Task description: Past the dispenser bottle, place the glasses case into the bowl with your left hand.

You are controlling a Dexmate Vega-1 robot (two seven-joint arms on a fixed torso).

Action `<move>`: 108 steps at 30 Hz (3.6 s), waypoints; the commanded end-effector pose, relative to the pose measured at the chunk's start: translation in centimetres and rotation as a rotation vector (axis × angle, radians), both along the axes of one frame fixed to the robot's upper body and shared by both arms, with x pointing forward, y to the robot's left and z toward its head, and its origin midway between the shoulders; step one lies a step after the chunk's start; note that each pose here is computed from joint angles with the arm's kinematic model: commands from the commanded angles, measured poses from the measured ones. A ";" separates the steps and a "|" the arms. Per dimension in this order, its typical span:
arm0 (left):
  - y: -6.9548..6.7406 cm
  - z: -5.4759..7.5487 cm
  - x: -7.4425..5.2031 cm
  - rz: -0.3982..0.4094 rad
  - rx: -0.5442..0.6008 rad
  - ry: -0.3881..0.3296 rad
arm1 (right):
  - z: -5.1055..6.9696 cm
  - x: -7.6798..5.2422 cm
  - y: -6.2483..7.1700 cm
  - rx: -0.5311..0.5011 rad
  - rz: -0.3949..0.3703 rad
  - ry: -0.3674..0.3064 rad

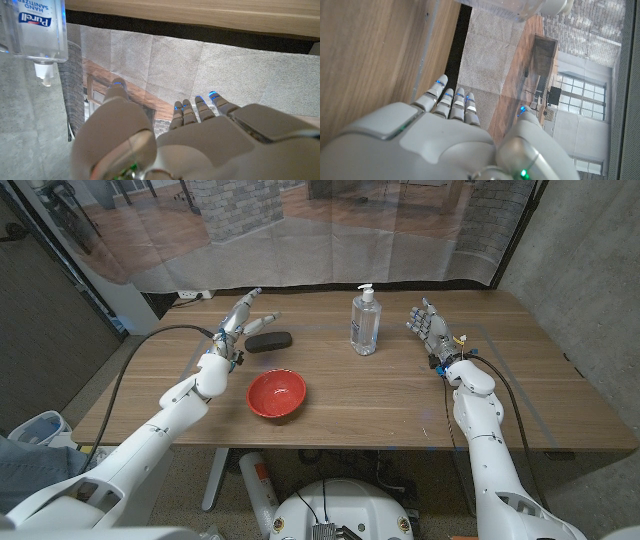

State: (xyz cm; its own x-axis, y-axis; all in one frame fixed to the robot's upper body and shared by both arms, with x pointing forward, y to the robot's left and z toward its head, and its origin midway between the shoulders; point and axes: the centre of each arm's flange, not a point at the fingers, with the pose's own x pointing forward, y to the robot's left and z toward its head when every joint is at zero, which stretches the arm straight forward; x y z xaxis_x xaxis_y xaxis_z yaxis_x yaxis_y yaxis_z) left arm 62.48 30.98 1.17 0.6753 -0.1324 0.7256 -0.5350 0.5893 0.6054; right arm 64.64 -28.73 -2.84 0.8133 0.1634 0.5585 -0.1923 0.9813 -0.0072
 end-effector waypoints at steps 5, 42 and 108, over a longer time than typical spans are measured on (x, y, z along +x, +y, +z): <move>-0.2 0.4 0.0 0.079 0.080 0.050 | -0.1 -0.2 0.3 -0.002 0.002 0.002; -0.5 1.1 1.6 0.180 0.226 0.139 | 0.5 0.2 0.4 0.017 -0.007 -0.004; -0.8 -1.1 4.0 0.263 0.362 0.340 | 0.9 1.2 1.2 0.016 -0.004 -0.001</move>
State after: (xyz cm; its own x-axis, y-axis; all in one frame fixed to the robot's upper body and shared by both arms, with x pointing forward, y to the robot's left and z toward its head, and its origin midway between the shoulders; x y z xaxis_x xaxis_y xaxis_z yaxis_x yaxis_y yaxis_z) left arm 65.94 30.45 0.39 0.8950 -0.1362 0.4248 -0.3964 0.1938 0.8974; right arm 65.89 -27.59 -1.73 0.8098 0.1555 0.5657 -0.1928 0.9812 0.0063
